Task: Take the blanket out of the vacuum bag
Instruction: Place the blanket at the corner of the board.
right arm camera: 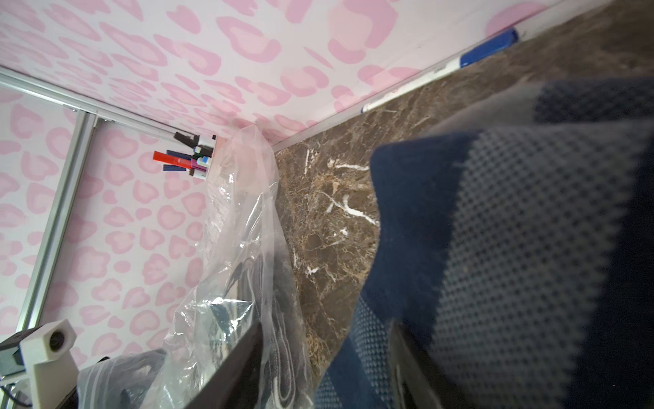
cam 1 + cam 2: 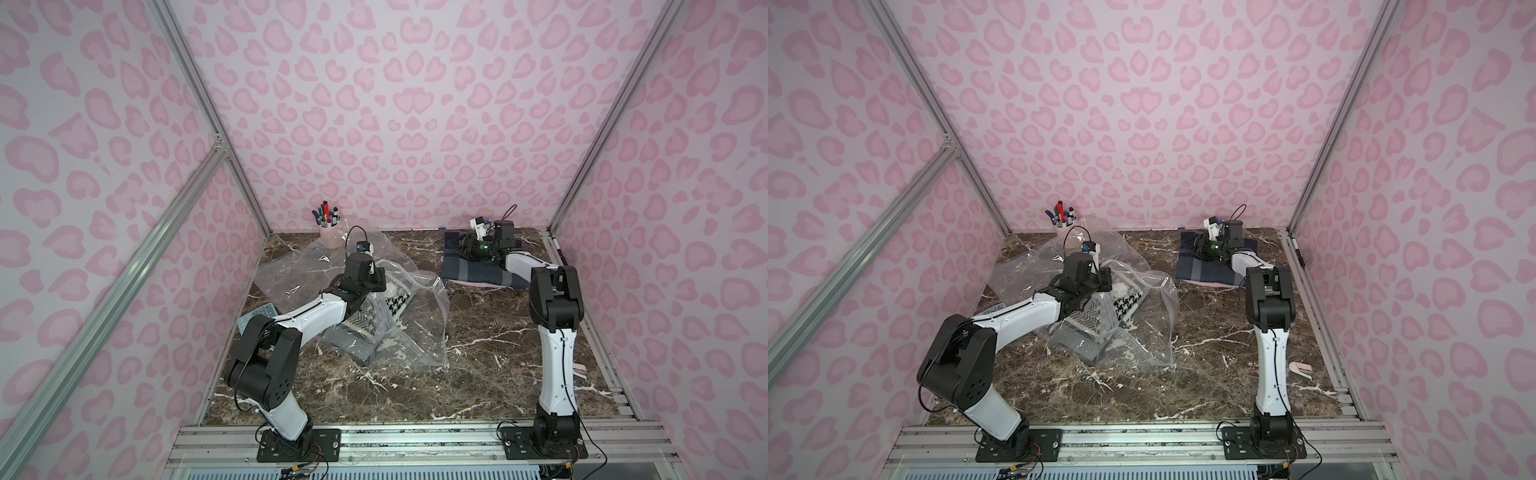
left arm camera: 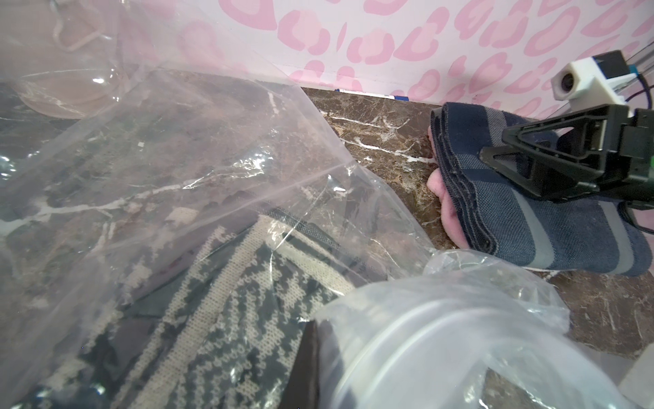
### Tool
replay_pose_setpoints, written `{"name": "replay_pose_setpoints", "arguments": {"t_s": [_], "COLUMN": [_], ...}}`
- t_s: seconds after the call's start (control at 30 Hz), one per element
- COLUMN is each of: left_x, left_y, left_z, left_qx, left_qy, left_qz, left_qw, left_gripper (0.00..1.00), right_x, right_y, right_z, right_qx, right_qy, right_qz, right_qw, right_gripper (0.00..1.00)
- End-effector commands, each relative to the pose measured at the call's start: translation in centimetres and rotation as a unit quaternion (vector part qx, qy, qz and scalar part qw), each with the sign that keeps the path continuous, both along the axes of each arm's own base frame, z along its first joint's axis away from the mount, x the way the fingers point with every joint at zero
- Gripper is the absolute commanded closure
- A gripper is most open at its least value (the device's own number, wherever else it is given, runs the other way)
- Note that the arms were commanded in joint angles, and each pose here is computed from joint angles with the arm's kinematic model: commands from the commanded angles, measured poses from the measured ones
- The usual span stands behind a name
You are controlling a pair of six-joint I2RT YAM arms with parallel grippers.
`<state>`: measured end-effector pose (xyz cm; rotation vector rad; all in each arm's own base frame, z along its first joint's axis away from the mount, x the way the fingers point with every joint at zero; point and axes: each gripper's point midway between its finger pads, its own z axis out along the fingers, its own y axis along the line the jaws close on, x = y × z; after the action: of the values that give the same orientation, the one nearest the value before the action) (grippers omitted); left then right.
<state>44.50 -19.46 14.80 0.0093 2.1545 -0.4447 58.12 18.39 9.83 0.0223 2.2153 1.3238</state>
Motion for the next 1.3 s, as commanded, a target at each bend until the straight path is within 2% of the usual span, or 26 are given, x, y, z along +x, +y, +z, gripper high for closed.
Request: {"name": "replay_pose_setpoints", "arguments": {"t_s": [0.0,0.1,0.23,0.37,0.67,0.77,0.93,1.07,1.13,1.27], "left_x": [0.0,0.0,0.0,-0.1,-0.3,-0.3,-0.3,-0.4,-0.4,-0.6], "left_y": [0.0,-0.2,-0.8,-1.4,-1.9,-2.1,-1.8,-1.6,-1.5,-1.6], "left_z": [0.4,0.1,-0.2,0.3,0.4,0.3,0.4,0.5,0.6,1.0], "left_qx": [0.004,0.001,-0.001,-0.001,0.003,0.004,0.012,0.018,0.020,0.016], "left_qy": [-0.004,-0.001,0.002,-0.002,-0.002,-0.002,-0.003,-0.005,-0.006,-0.008], "left_qz": [-0.004,-0.006,-0.011,-0.014,-0.016,-0.018,-0.016,-0.015,-0.014,-0.016], "left_qw": [1.000,1.000,1.000,1.000,1.000,1.000,1.000,1.000,1.000,1.000], "left_gripper": [0.96,0.96,0.96,0.96,0.96,0.96,0.96,0.96,0.96,0.96], "right_x": [-0.9,-2.3,-3.3,-3.1,0.1,2.2,5.3,6.1,6.0,4.7], "right_y": [-2.6,-5.7,-9.1,-10.3,-6.0,-5.0,-5.3,-5.1,-4.5,-2.6], "right_z": [-2.3,-3.8,-3.4,-2.6,5.3,5.3,1.9,-0.2,0.6,5.3], "right_qx": [-0.037,-0.043,-0.063,-0.074,-0.066,-0.060,-0.058,-0.063,-0.059,-0.080], "right_qy": [0.040,0.057,0.053,0.038,-0.055,-0.062,-0.038,-0.027,-0.046,-0.116], "right_qz": [-0.032,-0.058,-0.077,-0.073,-0.034,-0.035,-0.056,-0.057,-0.042,-0.015], "right_qw": [0.998,0.996,0.994,0.994,0.996,0.996,0.996,0.996,0.996,0.990], "right_gripper": [0.43,0.43,0.44,0.44,0.42,0.42,0.43,0.44,0.44,0.43]}}
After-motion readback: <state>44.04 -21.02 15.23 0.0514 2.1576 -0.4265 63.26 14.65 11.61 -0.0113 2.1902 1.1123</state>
